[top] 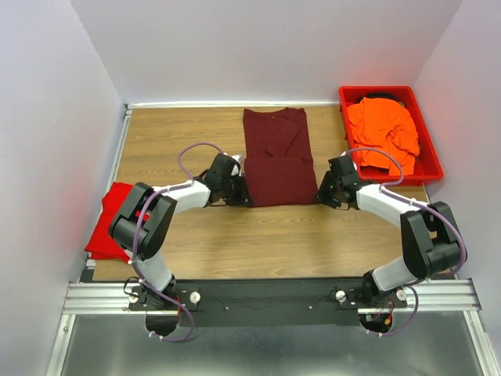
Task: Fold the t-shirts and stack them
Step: Fold the tshirt
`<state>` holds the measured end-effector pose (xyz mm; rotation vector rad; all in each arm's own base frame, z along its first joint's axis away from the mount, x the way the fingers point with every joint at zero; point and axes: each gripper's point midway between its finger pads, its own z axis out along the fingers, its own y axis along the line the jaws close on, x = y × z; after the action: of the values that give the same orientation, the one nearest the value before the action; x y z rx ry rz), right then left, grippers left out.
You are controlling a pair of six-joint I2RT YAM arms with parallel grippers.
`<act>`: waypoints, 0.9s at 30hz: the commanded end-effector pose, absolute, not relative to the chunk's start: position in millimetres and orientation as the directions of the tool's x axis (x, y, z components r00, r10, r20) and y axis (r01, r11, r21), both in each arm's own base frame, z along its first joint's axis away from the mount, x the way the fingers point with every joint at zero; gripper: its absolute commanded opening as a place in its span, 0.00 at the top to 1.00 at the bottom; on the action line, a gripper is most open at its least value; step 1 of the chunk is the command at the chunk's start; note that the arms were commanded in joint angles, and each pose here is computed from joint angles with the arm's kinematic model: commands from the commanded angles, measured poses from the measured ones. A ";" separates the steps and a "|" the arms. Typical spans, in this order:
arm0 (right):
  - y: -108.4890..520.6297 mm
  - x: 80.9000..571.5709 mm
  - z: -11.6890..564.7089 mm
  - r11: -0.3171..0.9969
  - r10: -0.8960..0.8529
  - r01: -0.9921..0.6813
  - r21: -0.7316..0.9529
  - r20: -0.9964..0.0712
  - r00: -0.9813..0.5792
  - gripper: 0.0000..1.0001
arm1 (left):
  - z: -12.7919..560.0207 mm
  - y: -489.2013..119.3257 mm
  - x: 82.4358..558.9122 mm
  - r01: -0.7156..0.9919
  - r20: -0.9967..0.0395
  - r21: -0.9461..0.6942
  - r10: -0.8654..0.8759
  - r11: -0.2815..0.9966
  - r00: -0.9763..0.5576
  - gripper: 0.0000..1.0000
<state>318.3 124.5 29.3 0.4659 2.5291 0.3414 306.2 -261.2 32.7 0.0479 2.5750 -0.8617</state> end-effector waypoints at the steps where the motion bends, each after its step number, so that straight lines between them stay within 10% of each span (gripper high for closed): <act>1: 113.0 311.3 42.3 0.918 0.383 0.256 0.304 -0.503 -0.775 0.57 | 52.8 -244.7 311.4 0.163 -0.455 -0.543 -0.126 0.824 -0.882 0.72; 15: 112.5 319.6 26.7 0.927 0.367 0.270 0.260 -0.479 -0.798 0.52 | 26.6 -235.1 294.3 0.111 -0.404 -0.547 -0.145 0.830 -0.903 0.48; 27: 118.6 323.3 17.2 0.922 0.374 0.270 0.278 -0.459 -0.806 0.52 | 12.4 -242.5 297.2 0.111 -0.388 -0.569 -0.147 0.815 -0.910 0.49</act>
<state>319.6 118.9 22.3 0.4607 2.5495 0.2842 306.7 -246.7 34.3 -0.0165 2.5147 -0.8719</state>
